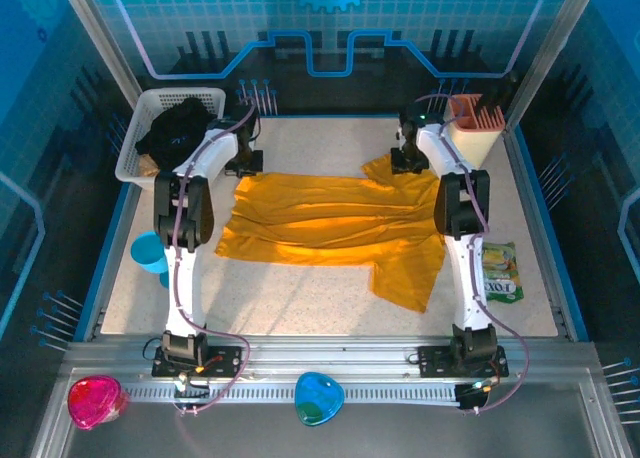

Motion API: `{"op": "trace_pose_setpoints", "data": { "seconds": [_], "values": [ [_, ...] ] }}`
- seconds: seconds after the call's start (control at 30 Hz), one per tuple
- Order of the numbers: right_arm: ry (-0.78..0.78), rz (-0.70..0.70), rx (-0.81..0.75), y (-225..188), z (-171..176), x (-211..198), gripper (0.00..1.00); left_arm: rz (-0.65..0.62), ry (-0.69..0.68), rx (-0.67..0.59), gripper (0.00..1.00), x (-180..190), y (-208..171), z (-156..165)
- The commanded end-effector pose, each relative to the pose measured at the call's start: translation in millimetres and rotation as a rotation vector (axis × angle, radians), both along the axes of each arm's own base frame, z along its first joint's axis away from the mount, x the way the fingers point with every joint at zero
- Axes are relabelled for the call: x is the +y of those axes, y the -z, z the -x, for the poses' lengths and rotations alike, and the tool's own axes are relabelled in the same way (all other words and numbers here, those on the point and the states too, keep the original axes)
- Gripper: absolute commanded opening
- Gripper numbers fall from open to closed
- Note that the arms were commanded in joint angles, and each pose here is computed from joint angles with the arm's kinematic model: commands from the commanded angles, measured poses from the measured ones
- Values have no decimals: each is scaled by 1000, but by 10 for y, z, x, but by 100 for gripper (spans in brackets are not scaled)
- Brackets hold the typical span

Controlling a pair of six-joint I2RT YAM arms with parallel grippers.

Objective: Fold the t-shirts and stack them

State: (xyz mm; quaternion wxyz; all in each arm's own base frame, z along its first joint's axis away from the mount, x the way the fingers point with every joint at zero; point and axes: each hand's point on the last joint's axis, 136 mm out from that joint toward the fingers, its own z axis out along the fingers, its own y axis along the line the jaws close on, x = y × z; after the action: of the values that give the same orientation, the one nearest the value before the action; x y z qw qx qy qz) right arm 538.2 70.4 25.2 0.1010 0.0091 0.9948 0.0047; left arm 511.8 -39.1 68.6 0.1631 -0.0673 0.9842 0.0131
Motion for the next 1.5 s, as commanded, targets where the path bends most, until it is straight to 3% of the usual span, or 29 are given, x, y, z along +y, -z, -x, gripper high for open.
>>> {"op": "trace_pose_setpoints", "data": {
  "seconds": [0.0, 0.17, 0.33, 0.43, 0.53, 0.7, 0.83, 1.1, 1.47],
  "values": [
    [31, -1, 122, 202, 272, 13, 11, 41, -21, -26, 0, -63, -175, 62],
    [99, 0, 173, 235, 650, 55, 6, 41, -27, -50, 0, -72, -311, 152],
    [193, -53, 130, 68, 1006, 146, 12, 38, -32, -79, 0, -53, -420, 201],
    [195, -92, 59, -145, 973, 206, 21, 30, -30, -76, 0, -40, -431, 212],
    [164, -44, 6, -420, 819, 134, 29, 28, -32, -81, 0, -33, -457, 212],
    [117, 34, -41, -725, 556, -4, 32, 28, -37, -93, 0, -27, -484, 222],
    [81, 34, -19, -671, 424, 18, 28, 25, -39, -95, 0, -22, -482, 218],
    [62, -13, 93, -152, 451, 280, 9, 20, -51, -96, 0, -4, -507, 237],
    [36, -75, 157, 160, 591, 690, 7, 12, -57, -121, 0, 19, -618, 236]
  ]
}}
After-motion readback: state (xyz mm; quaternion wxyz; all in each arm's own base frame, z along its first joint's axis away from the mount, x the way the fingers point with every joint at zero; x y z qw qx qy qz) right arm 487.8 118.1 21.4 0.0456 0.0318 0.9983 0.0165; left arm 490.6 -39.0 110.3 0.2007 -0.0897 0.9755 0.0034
